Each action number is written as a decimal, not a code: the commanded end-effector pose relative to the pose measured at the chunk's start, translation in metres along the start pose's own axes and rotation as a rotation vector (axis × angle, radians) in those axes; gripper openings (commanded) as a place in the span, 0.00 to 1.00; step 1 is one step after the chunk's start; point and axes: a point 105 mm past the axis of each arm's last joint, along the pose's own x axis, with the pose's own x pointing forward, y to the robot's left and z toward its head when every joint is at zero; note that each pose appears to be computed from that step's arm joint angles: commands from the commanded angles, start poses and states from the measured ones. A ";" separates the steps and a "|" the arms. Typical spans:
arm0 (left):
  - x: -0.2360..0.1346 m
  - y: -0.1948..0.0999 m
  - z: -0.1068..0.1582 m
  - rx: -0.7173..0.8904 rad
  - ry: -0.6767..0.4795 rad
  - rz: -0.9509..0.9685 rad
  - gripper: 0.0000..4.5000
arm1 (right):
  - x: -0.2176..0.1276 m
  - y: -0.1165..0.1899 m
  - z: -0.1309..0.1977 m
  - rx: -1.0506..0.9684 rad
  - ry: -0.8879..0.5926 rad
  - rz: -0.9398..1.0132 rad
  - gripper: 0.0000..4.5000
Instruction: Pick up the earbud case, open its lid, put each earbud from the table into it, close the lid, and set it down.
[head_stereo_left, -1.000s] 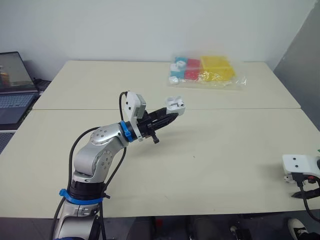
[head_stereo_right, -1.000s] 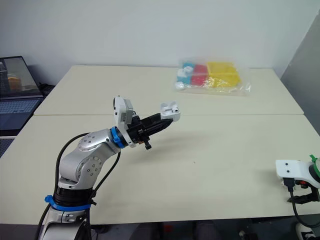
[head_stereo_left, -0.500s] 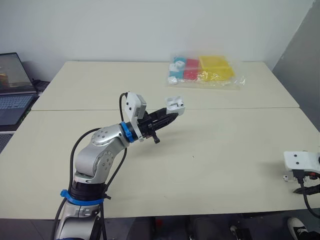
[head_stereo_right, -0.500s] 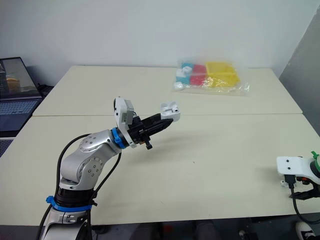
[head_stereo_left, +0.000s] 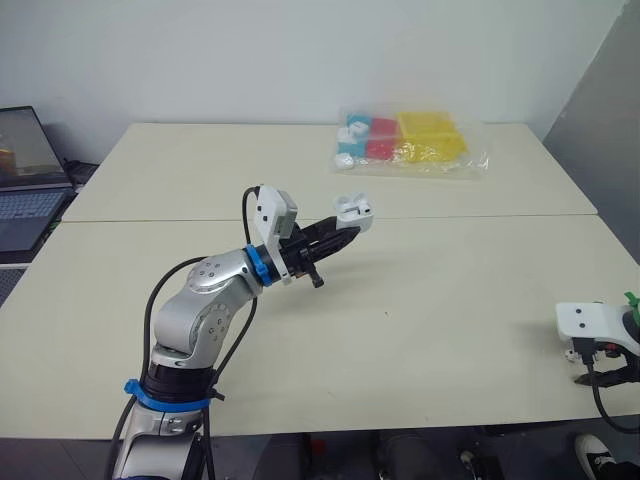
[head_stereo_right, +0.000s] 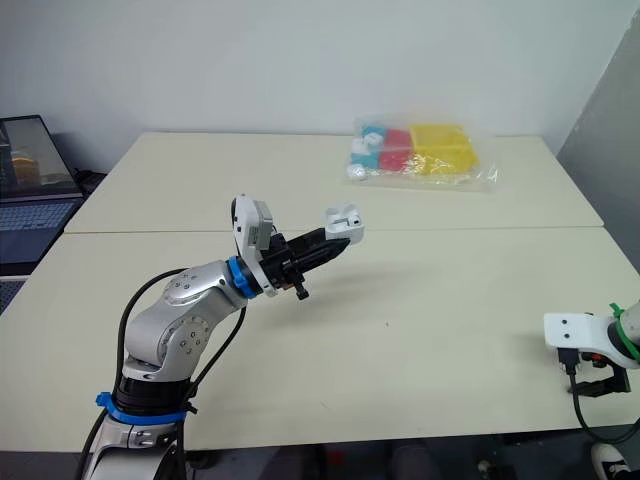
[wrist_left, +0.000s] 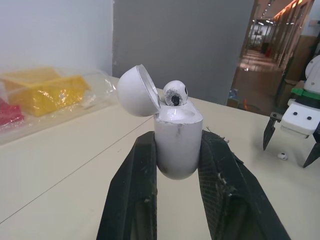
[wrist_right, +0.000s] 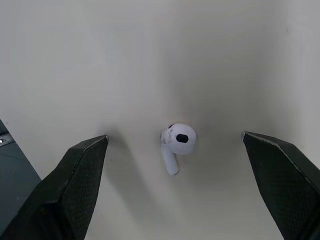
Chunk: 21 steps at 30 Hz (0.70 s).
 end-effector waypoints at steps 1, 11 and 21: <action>0.000 -0.007 0.014 0.039 -0.040 -0.020 0.17 | -0.004 -0.004 0.002 -0.016 0.005 -0.018 0.87; -0.001 -0.007 0.013 0.040 -0.039 -0.015 0.17 | -0.002 -0.006 0.002 -0.023 0.003 -0.021 0.64; -0.002 -0.008 0.013 0.040 -0.037 -0.016 0.17 | -0.001 -0.003 0.006 -0.025 -0.007 -0.012 0.36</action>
